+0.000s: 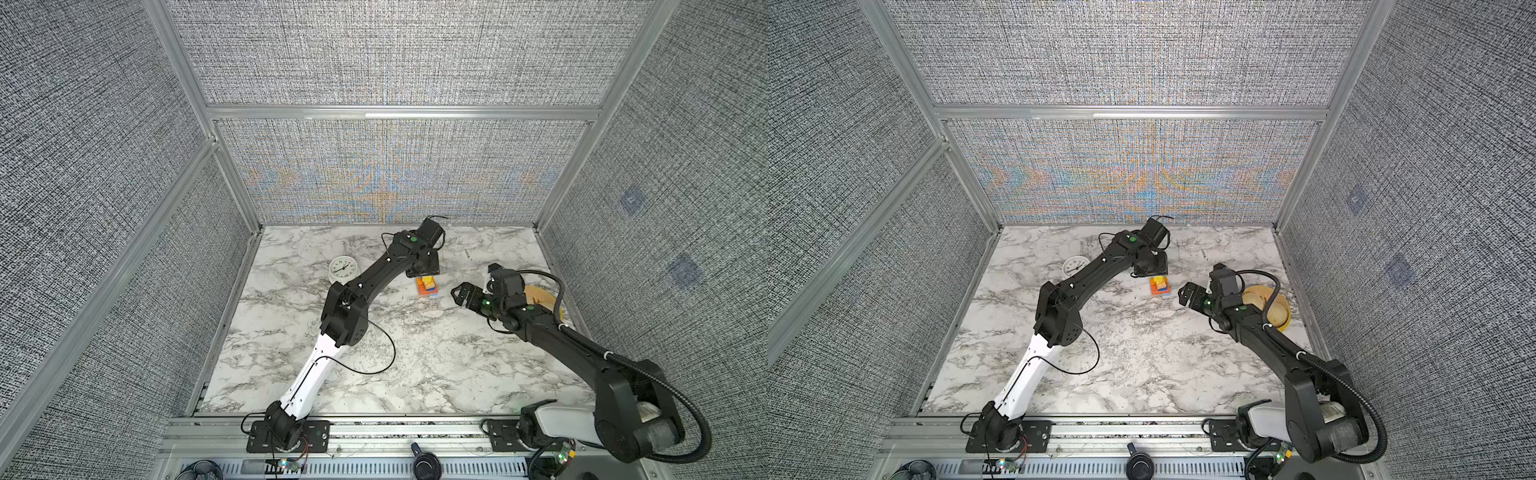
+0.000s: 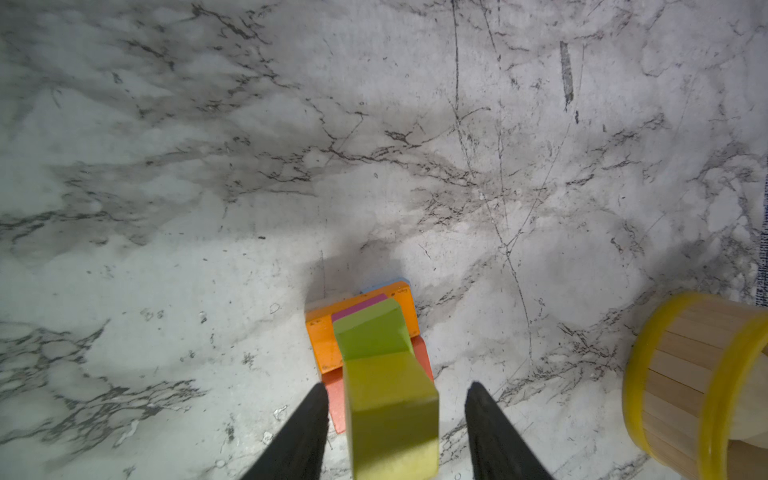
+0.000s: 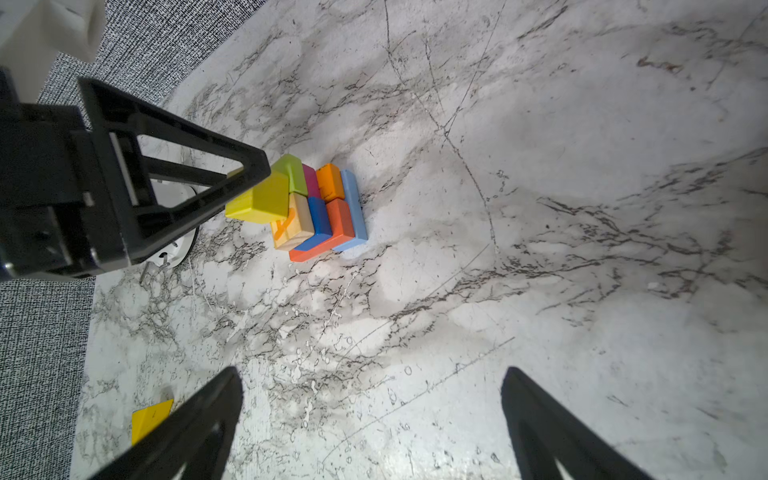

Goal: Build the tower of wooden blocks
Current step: 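Lower the yellow cube onto the stack and open the left gripper, then move the left gripper to the yellow triangular block while the right gripper shifts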

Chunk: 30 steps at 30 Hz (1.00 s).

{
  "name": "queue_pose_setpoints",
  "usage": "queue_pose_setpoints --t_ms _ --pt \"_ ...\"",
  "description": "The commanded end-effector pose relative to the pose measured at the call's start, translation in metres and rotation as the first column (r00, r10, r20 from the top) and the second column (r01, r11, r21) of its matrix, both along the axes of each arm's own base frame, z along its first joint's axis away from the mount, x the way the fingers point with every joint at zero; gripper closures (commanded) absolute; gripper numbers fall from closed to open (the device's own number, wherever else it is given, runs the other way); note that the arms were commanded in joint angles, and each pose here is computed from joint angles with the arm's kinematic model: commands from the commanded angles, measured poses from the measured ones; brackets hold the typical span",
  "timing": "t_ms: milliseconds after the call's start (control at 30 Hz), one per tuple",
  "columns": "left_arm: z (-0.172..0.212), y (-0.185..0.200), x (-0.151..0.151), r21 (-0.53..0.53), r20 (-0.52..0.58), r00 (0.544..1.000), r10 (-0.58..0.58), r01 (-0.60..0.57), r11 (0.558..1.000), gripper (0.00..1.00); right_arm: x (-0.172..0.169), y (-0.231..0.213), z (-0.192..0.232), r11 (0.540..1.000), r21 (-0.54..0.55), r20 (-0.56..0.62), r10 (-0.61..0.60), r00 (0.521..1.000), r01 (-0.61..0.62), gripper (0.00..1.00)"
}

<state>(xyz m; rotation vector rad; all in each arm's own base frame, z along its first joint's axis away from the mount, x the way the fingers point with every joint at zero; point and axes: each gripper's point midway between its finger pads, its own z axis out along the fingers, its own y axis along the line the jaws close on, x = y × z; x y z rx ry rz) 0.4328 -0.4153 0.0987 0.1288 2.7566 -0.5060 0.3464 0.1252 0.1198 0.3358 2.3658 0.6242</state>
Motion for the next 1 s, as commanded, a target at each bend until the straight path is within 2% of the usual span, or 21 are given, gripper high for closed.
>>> queue_pose_setpoints --t_ms 0,233,400,500,700,967 --pt "0.009 -0.001 0.002 -0.012 0.019 1.000 -0.001 0.001 1.000 0.44 0.002 0.000 0.003 1.000 0.000 0.015 0.003 1.000 -0.003 0.01" --pt "0.016 0.004 0.001 -0.003 0.031 1.000 0.007 -0.007 1.000 0.37 0.002 0.000 0.002 1.000 -0.001 0.016 0.005 1.000 -0.005 0.01" --pt "0.038 0.014 0.002 0.016 0.099 0.995 -0.009 0.008 1.000 0.17 0.000 0.005 0.011 0.999 -0.005 0.062 0.051 0.997 -0.051 0.01" --pt "0.054 0.026 0.003 0.034 0.144 0.990 -0.005 0.000 0.999 0.11 -0.002 0.003 0.017 0.997 -0.034 0.079 0.070 0.994 -0.068 0.01" --pt "0.077 0.062 -0.002 0.051 0.190 0.980 0.056 -0.067 0.996 0.07 -0.001 0.014 0.027 0.989 -0.064 0.061 0.139 0.988 -0.136 0.01" --pt "0.081 0.140 -0.030 0.176 0.223 0.964 0.148 -0.190 0.966 0.08 -0.003 0.046 0.028 0.968 -0.092 0.014 0.238 0.971 -0.235 0.07"
